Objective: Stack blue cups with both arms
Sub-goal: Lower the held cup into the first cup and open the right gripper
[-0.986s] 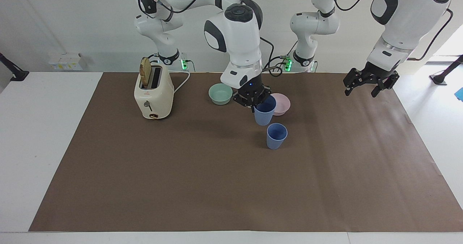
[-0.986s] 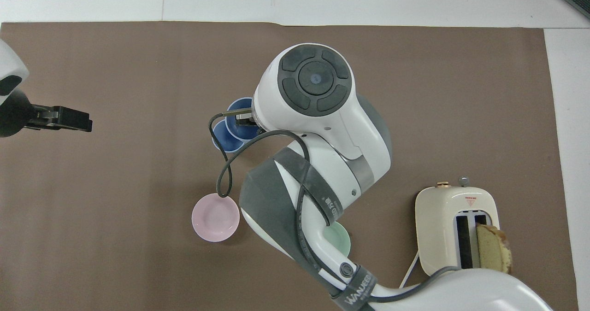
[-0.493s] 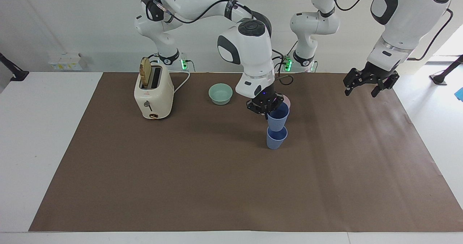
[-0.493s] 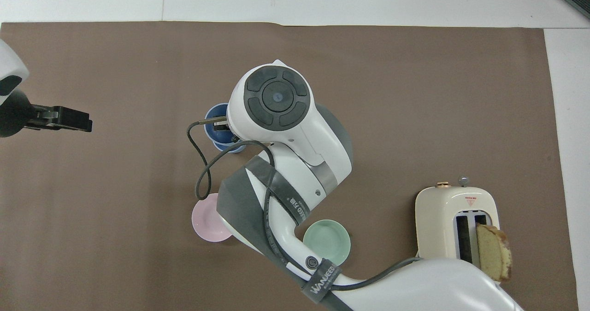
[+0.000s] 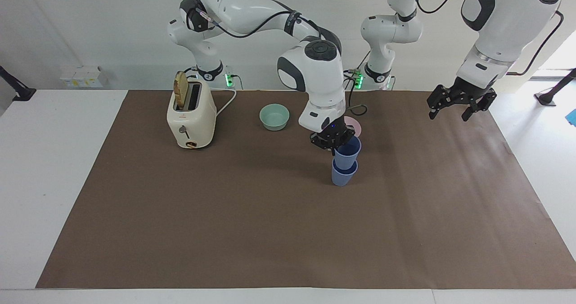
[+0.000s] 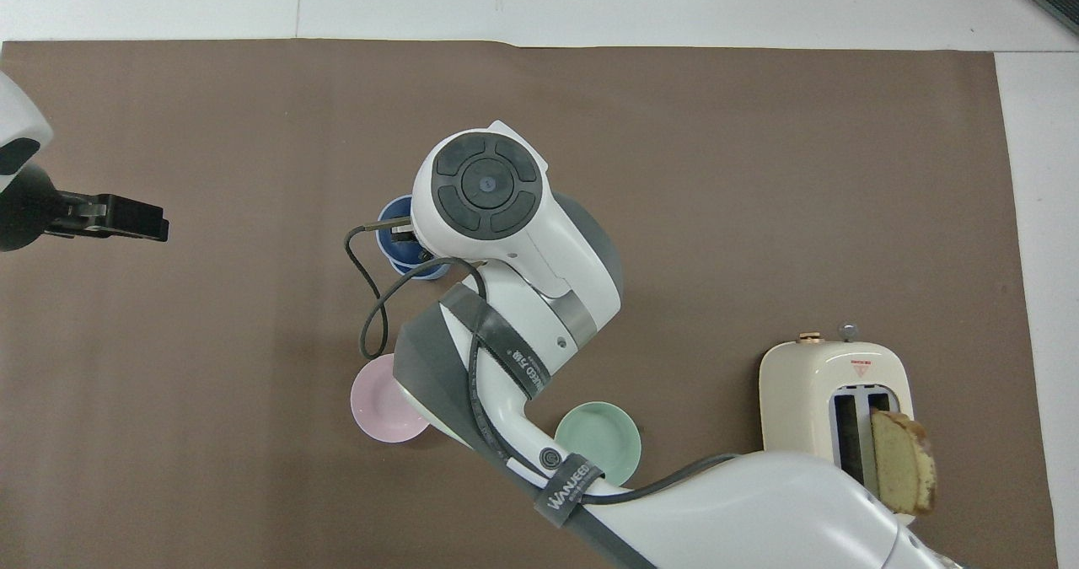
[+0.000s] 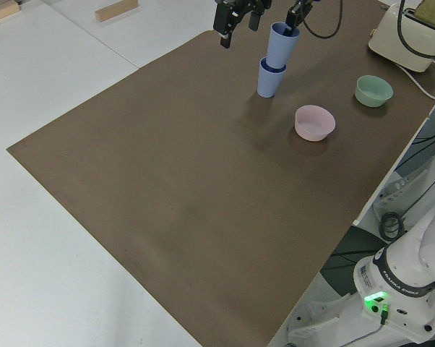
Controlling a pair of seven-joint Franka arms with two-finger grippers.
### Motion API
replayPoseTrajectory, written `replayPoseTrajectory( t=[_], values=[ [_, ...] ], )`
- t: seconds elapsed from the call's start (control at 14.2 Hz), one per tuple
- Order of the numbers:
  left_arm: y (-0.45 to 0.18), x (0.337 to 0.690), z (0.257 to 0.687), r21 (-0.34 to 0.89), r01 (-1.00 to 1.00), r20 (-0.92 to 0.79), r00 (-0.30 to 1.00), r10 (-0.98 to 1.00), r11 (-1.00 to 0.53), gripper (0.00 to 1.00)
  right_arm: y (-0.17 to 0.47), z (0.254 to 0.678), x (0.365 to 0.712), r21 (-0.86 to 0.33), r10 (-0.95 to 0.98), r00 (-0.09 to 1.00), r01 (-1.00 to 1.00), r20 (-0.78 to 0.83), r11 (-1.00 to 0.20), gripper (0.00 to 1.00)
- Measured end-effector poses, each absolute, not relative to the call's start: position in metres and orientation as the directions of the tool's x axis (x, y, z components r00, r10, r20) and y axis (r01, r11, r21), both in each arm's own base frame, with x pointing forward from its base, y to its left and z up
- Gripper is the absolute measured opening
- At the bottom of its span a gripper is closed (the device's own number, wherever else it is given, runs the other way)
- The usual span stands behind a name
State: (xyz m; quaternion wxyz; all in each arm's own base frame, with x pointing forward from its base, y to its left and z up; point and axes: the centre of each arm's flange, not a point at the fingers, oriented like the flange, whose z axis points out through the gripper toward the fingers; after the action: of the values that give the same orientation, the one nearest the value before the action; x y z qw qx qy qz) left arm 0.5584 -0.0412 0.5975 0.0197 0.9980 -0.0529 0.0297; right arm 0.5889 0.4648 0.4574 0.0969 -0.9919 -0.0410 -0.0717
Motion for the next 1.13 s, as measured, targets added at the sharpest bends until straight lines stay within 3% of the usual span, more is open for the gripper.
replayPoseTrajectory(
  t=[0.63, 0.7, 1.13],
  values=[
    [-0.041, 0.558, 0.597, 0.036, -0.107, 0.061, 0.993, -0.104, -0.994, 1.0, 0.475, 0.438, 0.587, -0.182, 0.07, 0.987, 0.096, 0.145, -0.979, 0.08],
    [-0.041, 0.558, 0.598, 0.036, -0.107, 0.061, 0.993, -0.104, -0.994, 1.0, 0.474, 0.438, 0.588, -0.18, 0.068, 0.987, 0.094, 0.147, -0.979, 0.14],
    [-0.041, 0.558, 0.597, 0.036, -0.107, 0.061, 0.993, -0.104, -0.994, 1.0, 0.467, 0.442, 0.594, -0.176, 0.059, 0.986, 0.087, 0.158, -0.981, 0.8]
  ],
)
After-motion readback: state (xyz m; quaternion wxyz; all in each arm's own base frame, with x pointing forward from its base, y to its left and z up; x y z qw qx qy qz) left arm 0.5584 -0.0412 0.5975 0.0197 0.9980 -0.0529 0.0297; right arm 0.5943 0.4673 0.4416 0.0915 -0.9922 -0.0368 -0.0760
